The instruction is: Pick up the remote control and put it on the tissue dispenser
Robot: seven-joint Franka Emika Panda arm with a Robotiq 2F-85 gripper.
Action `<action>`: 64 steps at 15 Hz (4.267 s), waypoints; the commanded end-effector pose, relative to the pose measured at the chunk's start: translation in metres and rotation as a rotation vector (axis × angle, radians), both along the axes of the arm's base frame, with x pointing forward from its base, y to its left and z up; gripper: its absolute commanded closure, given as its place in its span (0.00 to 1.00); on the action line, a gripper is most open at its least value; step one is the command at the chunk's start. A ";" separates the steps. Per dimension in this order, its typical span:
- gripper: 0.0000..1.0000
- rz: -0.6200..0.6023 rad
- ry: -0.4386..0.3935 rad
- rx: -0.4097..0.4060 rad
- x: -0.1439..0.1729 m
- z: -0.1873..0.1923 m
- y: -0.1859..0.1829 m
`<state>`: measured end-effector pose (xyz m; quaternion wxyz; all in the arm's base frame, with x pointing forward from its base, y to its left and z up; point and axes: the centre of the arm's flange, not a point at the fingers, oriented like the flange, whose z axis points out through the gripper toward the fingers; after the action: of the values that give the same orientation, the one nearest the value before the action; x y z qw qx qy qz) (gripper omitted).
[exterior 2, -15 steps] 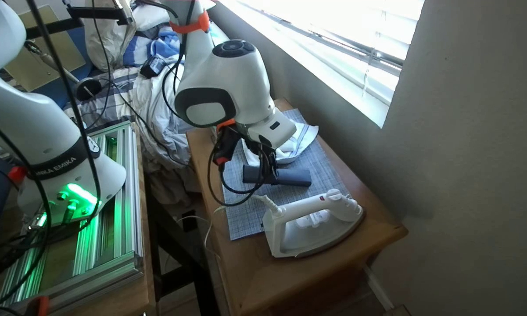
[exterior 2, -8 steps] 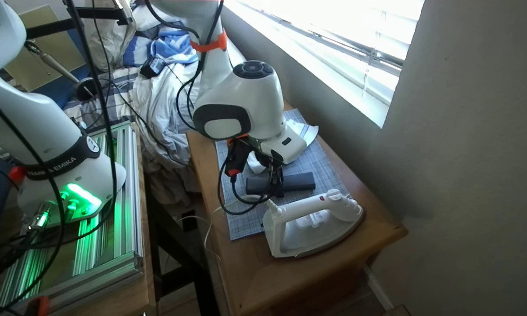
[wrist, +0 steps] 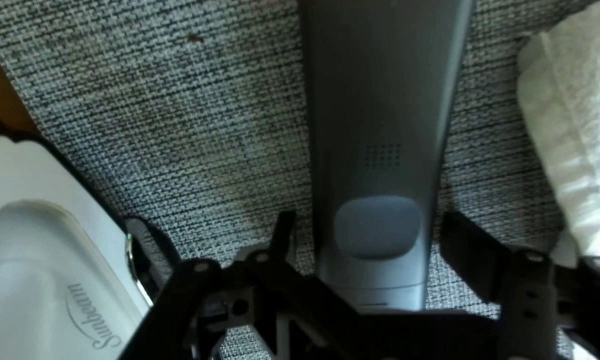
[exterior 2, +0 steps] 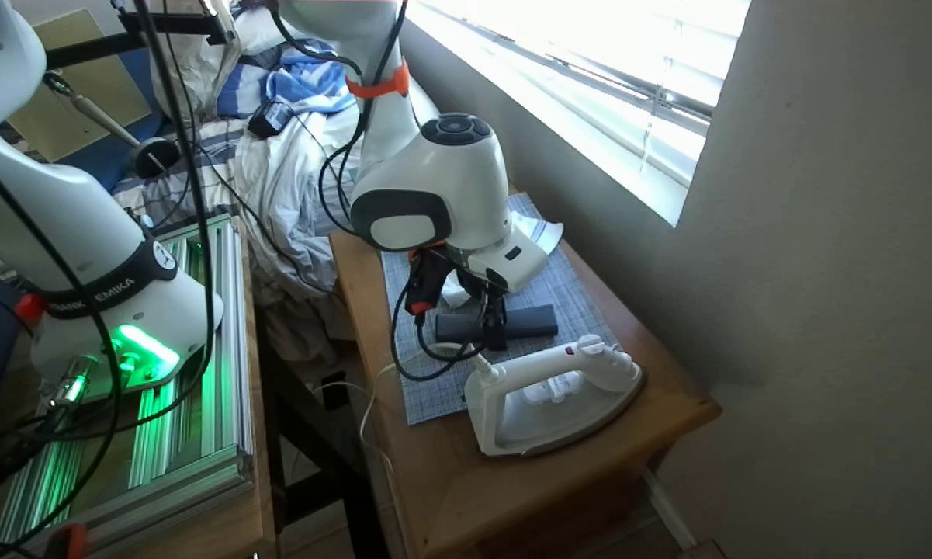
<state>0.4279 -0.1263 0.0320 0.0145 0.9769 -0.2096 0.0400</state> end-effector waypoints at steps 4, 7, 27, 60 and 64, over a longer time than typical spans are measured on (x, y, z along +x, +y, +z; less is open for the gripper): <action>0.71 0.025 -0.017 -0.009 0.001 0.008 0.003; 0.71 0.045 -0.043 -0.011 -0.007 0.022 0.007; 0.71 0.453 0.105 0.151 -0.044 0.168 0.115; 0.71 1.090 0.092 0.091 -0.065 0.160 0.302; 0.71 1.254 0.047 0.040 -0.055 0.170 0.311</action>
<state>0.3578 0.1800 0.1952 -0.0317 0.9333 0.3576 -0.0079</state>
